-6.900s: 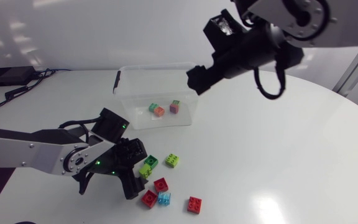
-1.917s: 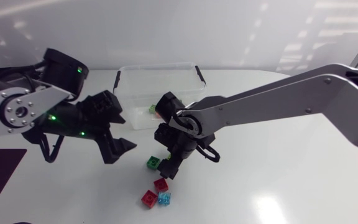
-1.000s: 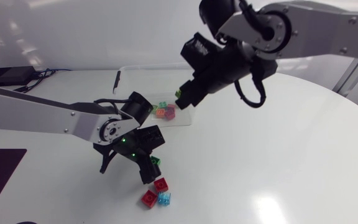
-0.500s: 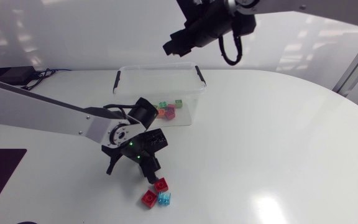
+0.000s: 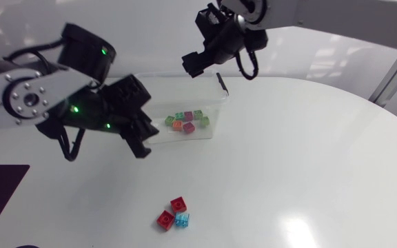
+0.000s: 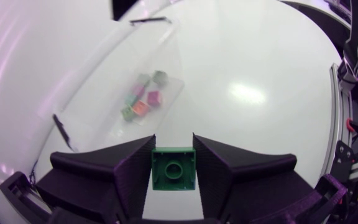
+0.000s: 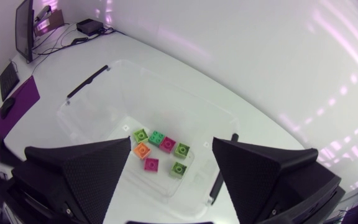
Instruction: Place the duplo bricks in the container
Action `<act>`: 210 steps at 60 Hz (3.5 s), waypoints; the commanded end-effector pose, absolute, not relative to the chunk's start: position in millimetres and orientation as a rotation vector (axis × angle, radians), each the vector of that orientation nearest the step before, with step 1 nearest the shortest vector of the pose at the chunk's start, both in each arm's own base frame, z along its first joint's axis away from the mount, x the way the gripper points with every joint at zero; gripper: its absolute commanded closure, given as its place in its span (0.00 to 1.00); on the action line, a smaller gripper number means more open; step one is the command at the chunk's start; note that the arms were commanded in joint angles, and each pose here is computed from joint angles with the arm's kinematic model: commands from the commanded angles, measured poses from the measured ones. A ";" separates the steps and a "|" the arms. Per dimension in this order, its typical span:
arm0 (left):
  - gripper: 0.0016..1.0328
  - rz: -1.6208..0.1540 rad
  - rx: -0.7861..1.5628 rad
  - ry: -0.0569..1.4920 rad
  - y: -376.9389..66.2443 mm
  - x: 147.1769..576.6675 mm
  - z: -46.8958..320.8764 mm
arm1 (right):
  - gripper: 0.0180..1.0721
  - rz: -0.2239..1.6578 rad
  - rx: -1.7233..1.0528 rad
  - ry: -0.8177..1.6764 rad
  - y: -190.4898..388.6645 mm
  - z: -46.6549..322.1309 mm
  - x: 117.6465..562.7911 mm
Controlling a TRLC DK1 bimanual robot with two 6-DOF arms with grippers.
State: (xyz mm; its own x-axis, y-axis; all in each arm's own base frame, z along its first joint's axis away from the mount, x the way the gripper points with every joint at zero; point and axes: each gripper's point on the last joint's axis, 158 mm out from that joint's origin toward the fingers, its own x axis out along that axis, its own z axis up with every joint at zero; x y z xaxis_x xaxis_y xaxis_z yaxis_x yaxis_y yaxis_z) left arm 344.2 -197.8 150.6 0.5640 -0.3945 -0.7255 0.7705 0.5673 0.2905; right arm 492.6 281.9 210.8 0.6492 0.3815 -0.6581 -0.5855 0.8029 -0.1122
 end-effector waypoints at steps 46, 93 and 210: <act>0.03 -0.530 0.493 0.435 -195.4 453.6 247.0 | 0.04 0.893 -0.614 1.010 265.8 74.1 246.7; 0.04 -0.751 0.707 0.765 -106.1 235.2 97.4 | 0.04 1.067 -0.795 1.304 312.0 10.3 188.2; 0.04 -0.967 0.679 1.120 -215.6 192.7 -16.1 | 0.80 0.715 -0.275 0.870 304.5 212.6 423.4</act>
State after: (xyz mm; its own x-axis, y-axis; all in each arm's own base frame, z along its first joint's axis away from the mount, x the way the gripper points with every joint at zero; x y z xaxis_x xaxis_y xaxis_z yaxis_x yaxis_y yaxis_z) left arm 191.7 -208.7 -13.5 0.1343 -0.2883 -0.9481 0.9017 0.4324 -0.0038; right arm 399.2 304.8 215.7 0.4004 0.4673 -0.7882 -0.7093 0.7027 0.0563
